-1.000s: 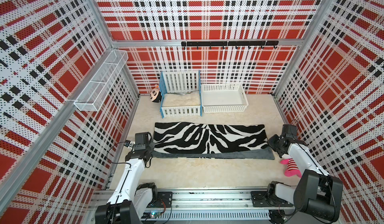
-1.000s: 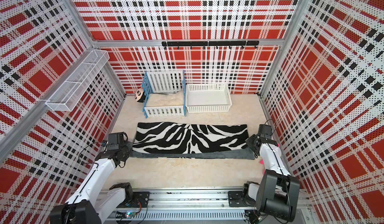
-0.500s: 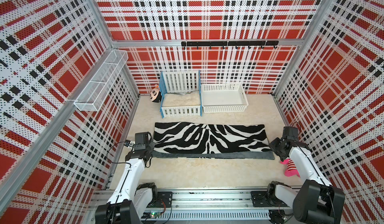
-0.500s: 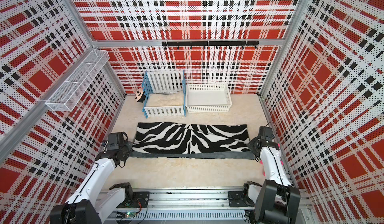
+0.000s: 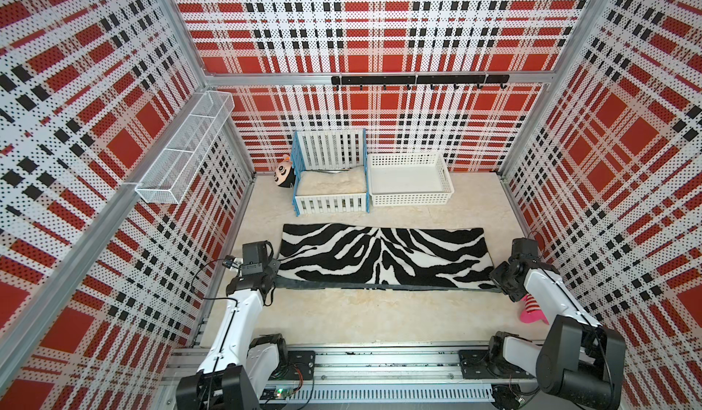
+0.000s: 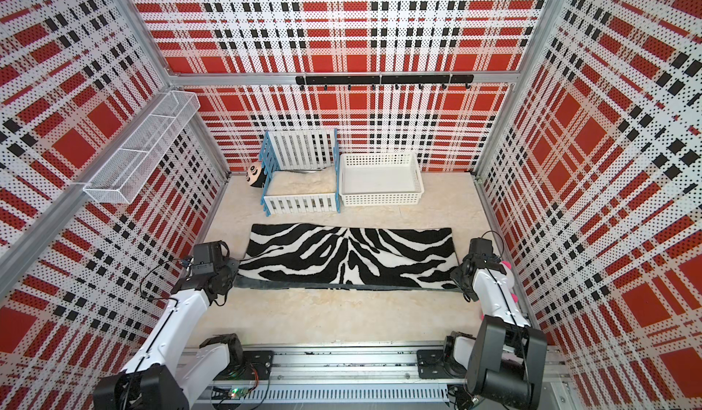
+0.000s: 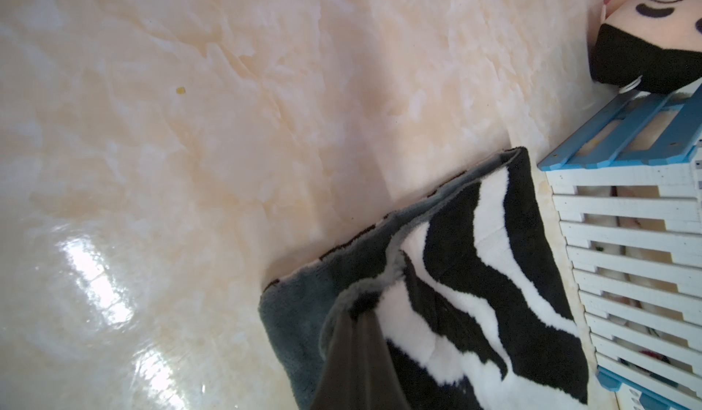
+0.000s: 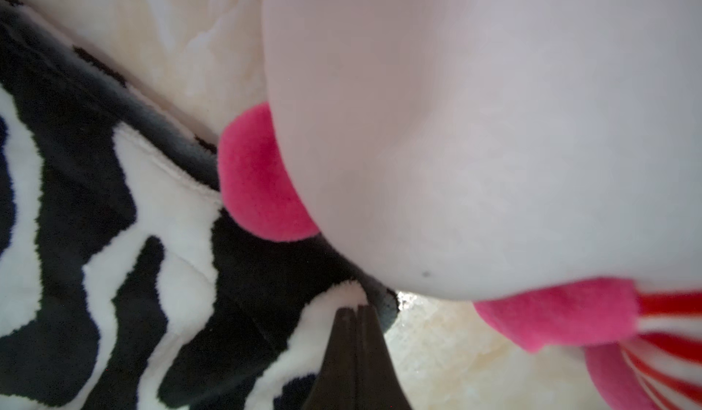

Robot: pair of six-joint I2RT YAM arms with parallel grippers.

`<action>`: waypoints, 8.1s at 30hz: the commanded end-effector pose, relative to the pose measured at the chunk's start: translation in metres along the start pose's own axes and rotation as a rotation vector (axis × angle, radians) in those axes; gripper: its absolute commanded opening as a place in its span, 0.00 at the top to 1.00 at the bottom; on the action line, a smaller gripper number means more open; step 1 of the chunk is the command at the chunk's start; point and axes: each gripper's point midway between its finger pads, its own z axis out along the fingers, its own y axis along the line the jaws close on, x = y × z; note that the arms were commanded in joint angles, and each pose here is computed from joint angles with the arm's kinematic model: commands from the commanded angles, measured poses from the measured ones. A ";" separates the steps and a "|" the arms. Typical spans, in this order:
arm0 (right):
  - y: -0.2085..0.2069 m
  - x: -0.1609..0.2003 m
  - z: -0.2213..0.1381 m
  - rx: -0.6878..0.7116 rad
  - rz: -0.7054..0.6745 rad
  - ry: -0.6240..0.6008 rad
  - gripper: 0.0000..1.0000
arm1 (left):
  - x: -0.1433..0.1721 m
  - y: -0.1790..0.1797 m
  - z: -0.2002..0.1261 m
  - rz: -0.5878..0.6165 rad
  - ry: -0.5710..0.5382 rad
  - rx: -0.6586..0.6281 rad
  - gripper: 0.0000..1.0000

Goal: Roll up the pillowcase
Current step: Fold the pillowcase at the center of the board, then adjust the pillowcase at the center of the board, then move the bin to the corner of the board, then adjust the pillowcase at the center of the board.

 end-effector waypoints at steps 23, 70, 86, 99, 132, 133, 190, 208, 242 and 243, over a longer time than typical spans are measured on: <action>0.137 0.005 -0.070 -0.354 -0.430 -0.176 0.57 | -0.008 -0.135 -0.016 0.320 -0.073 0.237 0.72; 0.501 -0.031 -0.072 -0.582 -0.723 -0.523 0.73 | 0.077 -0.157 0.007 0.420 0.131 0.365 0.94; 0.423 -0.137 0.051 -0.268 -0.635 -0.405 0.77 | 0.071 -0.153 -0.004 0.371 0.115 0.381 0.91; 0.301 -0.284 0.047 0.001 -0.460 -0.518 0.73 | 0.068 -0.152 -0.006 0.372 0.113 0.374 0.91; 0.450 -0.098 0.070 -0.315 -0.694 -0.397 0.71 | 0.067 -0.132 0.012 0.406 0.128 0.330 0.91; 0.452 -0.106 0.067 -0.322 -0.696 -0.415 0.70 | 0.068 -0.131 0.012 0.406 0.129 0.329 0.91; 0.520 0.042 0.072 -0.650 -0.670 -0.078 0.65 | 0.203 -0.067 0.038 0.534 0.450 0.146 1.00; 0.346 0.139 0.001 -0.537 -0.600 0.117 1.00 | 0.207 -0.131 0.009 0.725 0.464 0.320 1.00; 0.402 0.032 -0.038 -0.605 -0.788 -0.155 0.69 | 0.261 -0.146 -0.043 0.766 0.530 0.446 0.98; 0.391 0.041 -0.048 -0.619 -0.815 -0.167 0.65 | 0.256 -0.144 -0.043 0.756 0.522 0.444 0.94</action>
